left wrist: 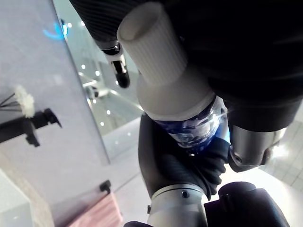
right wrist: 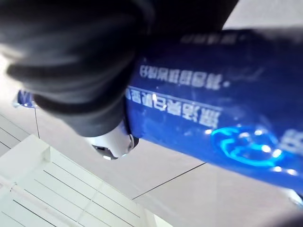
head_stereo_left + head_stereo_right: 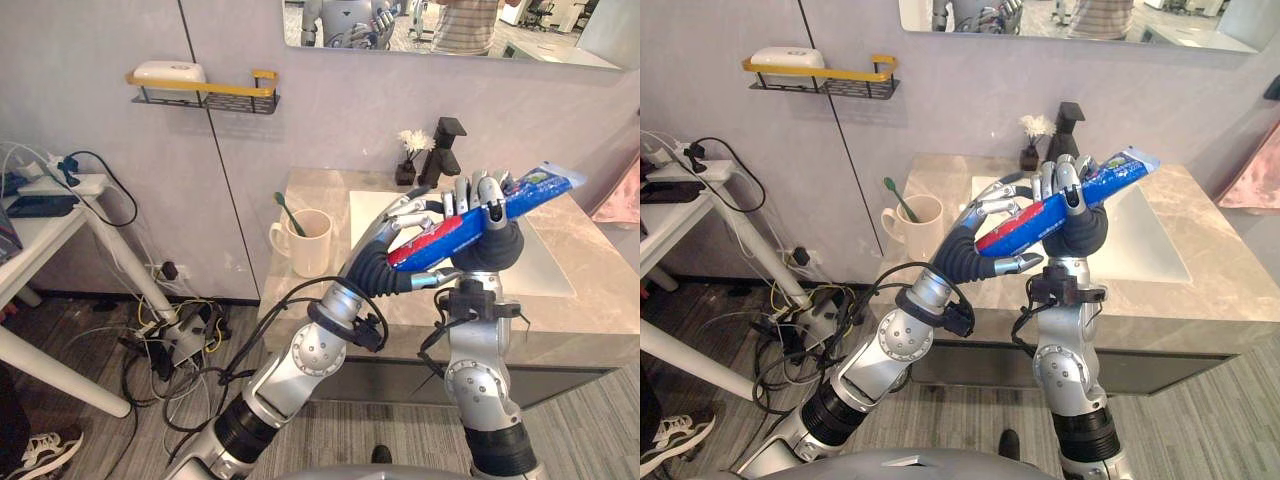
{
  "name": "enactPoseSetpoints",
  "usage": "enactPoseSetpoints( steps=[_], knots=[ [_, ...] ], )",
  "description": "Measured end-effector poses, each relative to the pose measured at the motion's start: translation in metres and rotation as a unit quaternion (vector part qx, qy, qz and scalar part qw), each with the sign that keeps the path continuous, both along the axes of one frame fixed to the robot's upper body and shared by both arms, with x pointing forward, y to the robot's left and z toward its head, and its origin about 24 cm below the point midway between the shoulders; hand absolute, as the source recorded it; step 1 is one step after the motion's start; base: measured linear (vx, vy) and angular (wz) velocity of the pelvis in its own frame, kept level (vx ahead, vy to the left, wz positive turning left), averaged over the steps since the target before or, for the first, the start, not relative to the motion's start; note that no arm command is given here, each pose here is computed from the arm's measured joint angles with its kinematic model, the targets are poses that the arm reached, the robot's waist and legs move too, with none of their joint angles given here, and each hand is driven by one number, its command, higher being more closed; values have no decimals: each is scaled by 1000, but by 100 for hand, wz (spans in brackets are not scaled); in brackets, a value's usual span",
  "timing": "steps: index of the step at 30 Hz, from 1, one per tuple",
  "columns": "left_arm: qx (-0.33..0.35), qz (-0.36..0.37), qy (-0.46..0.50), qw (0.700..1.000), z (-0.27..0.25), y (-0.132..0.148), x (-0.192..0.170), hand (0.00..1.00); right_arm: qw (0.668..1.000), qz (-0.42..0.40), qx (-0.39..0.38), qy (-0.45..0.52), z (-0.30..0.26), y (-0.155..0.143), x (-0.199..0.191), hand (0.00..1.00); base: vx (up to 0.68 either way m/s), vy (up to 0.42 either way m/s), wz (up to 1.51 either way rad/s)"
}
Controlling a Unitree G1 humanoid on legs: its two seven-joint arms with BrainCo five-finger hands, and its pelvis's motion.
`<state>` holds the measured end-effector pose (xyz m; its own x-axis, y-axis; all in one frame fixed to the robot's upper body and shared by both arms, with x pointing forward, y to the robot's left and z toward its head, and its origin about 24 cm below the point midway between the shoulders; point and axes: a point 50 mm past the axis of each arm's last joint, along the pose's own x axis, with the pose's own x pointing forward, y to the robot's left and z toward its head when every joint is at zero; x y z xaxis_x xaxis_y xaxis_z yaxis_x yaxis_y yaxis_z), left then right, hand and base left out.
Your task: Organize washtable
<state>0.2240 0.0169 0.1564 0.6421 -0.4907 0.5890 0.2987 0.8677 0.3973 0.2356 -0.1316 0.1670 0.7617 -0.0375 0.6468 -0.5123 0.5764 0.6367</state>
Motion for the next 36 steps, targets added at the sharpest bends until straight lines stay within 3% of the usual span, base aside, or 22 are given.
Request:
enactPoseSetpoints(
  steps=[4, 7, 10, 15, 20, 25, 29, 34, 36],
  knots=[
    [17, 50, -53, 997, 10, 10, 2, 0, 1000, 1, 3, 6, -2, 1, 0, 100, 0, 0, 0],
    [-75, 160, -137, 975, 47, 54, -4, 0, 998, -28, 3, 56, -21, -10, 4, 100, 0, 0, 0],
    [-114, 246, -193, 943, 64, 88, -10, 0, 994, -59, 5, 96, -34, -24, 5, 100, 0, 0, 0],
    [-103, 340, -176, 918, 49, 120, -11, 0, 993, -76, 7, 90, -32, -32, 5, 100, 13, 0, 6],
    [-85, 457, -159, 871, 35, 165, -20, 0, 993, -101, 11, 66, -20, -44, 9, 100, 5, -10, 10],
    [-47, 522, -96, 846, 6, 193, -34, 0, 991, -126, 1, 38, -3, -51, 17, 100, -18, -16, 10],
    [-15, 525, 45, 850, -48, 204, -29, 0, 990, -129, -52, 34, 8, -44, 42, 100, -32, -26, 19],
    [-13, 463, 249, 851, -124, 186, -36, 0, 983, -102, -151, 3, 36, -16, 67, 100, 15, -11, 15],
    [-11, 443, 279, 852, -135, 178, -36, 0, 979, -96, -178, -10, 43, -8, 70, 100, 66, 8, 14]
  ],
)
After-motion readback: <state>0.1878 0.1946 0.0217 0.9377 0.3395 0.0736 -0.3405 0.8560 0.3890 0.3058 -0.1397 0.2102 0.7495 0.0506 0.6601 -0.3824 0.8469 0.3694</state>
